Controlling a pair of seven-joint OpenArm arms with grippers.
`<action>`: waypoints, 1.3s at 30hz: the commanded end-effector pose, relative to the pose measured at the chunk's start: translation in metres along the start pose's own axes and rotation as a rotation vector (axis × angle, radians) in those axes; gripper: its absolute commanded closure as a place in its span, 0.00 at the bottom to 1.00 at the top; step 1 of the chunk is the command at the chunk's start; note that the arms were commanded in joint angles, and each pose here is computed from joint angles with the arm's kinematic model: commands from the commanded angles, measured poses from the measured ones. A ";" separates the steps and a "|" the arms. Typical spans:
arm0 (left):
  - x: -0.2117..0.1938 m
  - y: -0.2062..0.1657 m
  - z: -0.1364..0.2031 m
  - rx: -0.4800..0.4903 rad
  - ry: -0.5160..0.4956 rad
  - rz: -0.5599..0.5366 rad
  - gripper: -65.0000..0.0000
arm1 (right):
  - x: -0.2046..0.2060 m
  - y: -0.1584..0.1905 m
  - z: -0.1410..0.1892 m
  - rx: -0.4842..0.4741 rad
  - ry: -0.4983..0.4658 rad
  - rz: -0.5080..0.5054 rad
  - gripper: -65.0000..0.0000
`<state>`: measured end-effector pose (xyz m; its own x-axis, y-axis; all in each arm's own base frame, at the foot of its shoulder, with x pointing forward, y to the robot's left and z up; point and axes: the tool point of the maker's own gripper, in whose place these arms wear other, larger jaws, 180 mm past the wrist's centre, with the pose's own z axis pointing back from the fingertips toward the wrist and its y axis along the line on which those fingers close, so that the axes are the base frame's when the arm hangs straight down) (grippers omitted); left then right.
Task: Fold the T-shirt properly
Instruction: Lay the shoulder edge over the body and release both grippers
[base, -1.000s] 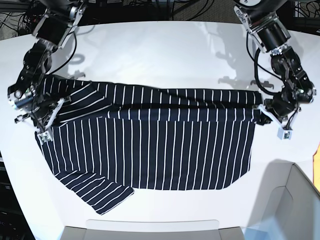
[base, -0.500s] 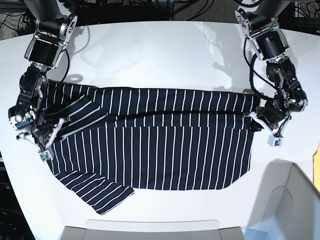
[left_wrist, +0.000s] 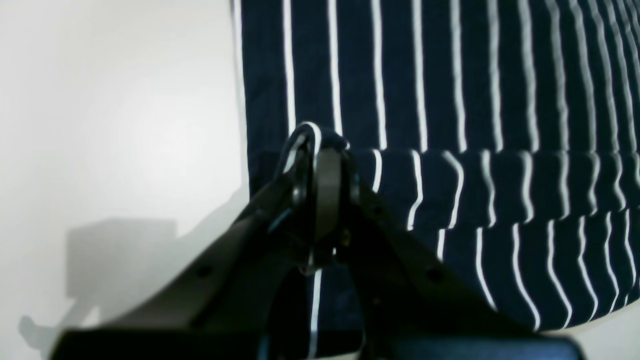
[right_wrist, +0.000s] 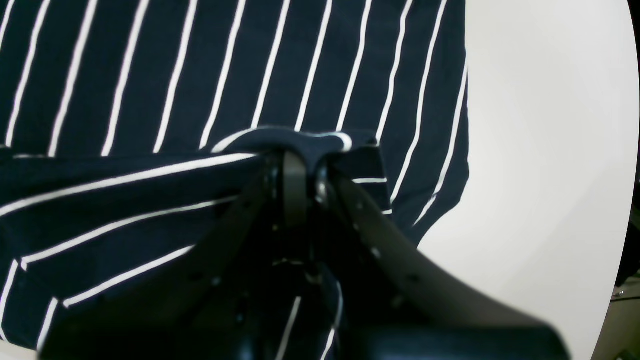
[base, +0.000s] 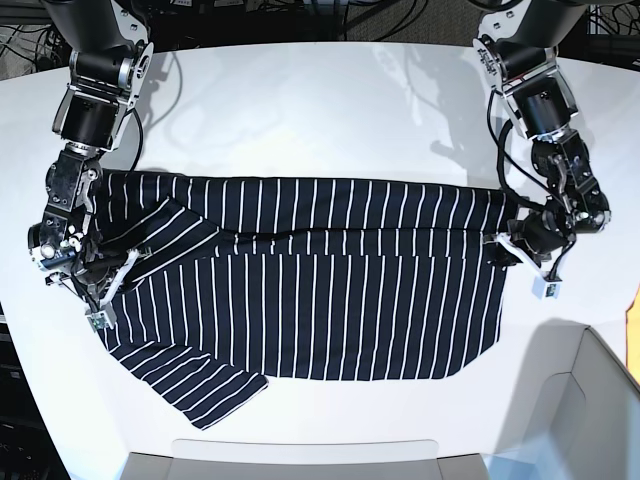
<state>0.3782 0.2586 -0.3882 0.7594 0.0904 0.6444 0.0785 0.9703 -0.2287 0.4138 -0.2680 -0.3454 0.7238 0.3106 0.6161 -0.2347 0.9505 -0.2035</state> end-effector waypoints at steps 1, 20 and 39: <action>0.026 0.004 0.008 0.007 -0.071 -0.011 1.00 | 0.022 -0.013 0.008 -0.028 -0.062 -0.001 1.00; 0.050 0.050 0.075 0.168 -0.259 0.035 0.92 | 0.035 -0.027 0.055 -0.036 -0.184 0.033 0.68; -0.029 -0.054 -0.013 0.023 0.088 -0.402 1.00 | -0.067 -0.004 0.005 0.079 0.077 -0.113 1.00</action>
<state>0.3474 0.2001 -0.4200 0.7555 -0.3148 0.5746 0.3655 0.9304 0.0292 0.3504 -0.2908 -0.3983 0.8269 0.2011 0.5252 -0.1976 0.9782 -0.0634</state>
